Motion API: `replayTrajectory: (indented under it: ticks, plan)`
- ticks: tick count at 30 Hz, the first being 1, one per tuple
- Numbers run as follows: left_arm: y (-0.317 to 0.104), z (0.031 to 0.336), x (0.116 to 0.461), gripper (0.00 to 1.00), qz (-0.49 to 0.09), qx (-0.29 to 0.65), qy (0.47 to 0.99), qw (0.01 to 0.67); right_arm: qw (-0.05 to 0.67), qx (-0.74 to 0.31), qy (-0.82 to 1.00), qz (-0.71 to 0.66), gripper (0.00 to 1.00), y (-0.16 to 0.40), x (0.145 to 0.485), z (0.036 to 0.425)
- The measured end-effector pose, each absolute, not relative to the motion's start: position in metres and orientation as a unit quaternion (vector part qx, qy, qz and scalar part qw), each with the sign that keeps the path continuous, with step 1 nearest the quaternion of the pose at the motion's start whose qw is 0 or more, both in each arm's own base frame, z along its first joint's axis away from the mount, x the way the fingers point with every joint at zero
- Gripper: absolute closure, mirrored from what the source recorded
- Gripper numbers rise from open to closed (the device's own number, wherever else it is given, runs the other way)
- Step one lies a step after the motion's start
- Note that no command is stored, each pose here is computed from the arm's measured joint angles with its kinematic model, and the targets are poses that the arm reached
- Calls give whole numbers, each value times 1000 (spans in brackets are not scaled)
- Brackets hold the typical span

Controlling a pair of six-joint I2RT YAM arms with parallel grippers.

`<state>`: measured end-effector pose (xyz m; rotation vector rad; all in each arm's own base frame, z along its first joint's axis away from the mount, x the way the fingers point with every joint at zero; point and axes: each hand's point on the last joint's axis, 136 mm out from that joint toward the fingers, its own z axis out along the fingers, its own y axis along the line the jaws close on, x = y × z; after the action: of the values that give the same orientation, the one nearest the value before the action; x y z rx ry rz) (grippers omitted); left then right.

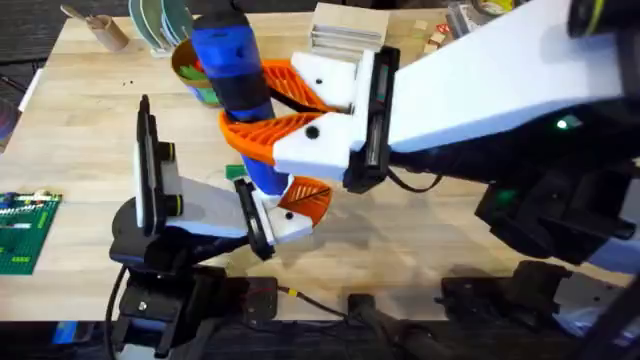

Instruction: Pick up the gripper from the table and insert it into the empty holder that is missing its gripper. Then pick up a screw, insert it into the mounting hole, and use the screwdriver to tighten it. Finally, clean up the table by picking up the vegetable and placing it into the bucket.

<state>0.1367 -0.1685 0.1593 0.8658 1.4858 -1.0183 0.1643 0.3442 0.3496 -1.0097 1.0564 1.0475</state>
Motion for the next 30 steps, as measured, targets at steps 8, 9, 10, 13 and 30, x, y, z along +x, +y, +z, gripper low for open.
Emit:
replayTrajectory:
  ticks: [8,9,10,13,30]
  plan:
    - [-168,159,137,984,-429,364,625,541,622,-439,462,455,906,345,165,349]
    - [-168,159,137,984,-429,364,625,541,622,-439,462,455,906,345,165,349]
    - [-168,159,137,984,-429,364,625,541,622,-439,462,455,906,345,165,349]
    - [-168,159,137,984,-429,364,625,541,624,-440,461,453,906,345,165,349]
    - [-168,159,137,984,-429,364,625,541,621,-440,475,442,913,345,170,341]
